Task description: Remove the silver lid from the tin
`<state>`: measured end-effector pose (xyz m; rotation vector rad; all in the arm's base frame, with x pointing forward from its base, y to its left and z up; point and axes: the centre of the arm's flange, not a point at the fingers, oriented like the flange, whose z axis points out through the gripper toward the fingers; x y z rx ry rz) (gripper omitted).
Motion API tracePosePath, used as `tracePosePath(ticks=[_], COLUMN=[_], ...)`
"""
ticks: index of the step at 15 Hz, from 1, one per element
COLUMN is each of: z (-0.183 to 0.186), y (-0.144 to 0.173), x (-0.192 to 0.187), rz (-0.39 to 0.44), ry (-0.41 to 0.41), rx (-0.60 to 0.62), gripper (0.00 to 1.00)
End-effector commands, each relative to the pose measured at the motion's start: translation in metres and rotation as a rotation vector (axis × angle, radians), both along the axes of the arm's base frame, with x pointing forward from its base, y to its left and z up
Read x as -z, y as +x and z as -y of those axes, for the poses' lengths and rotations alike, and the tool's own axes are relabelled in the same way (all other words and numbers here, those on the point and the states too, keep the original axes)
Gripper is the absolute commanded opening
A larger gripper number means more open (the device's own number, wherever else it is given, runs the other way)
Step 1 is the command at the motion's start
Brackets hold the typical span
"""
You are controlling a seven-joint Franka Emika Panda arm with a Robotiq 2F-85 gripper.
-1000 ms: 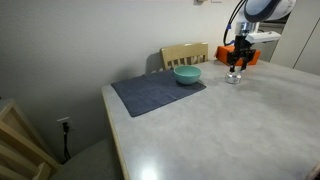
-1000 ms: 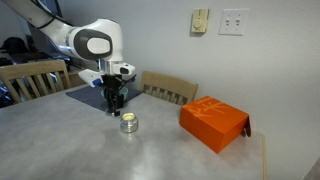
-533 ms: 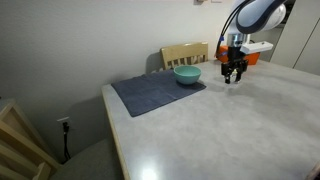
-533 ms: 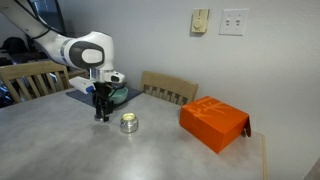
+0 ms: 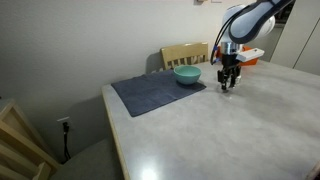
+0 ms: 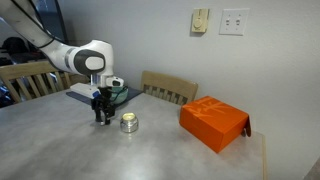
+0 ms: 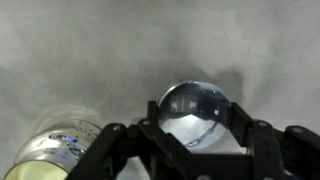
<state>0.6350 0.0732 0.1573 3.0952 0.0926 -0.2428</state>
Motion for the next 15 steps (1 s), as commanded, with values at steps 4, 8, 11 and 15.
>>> tracePosePath(ticks=[4, 8, 11, 15], z=[0.003, 0.005, 0.007, 0.008], y=[0.017, 0.023, 0.027, 0.032], x=[0.003, 0.002, 0.007, 0.019], rz=[0.085, 0.130, 0.116, 0.091], ry=[0.053, 0.070, 0.064, 0.053], rx=[-0.106, -0.141, -0.144, -0.145], gripper=[0.44, 0.44, 0.44, 0.44])
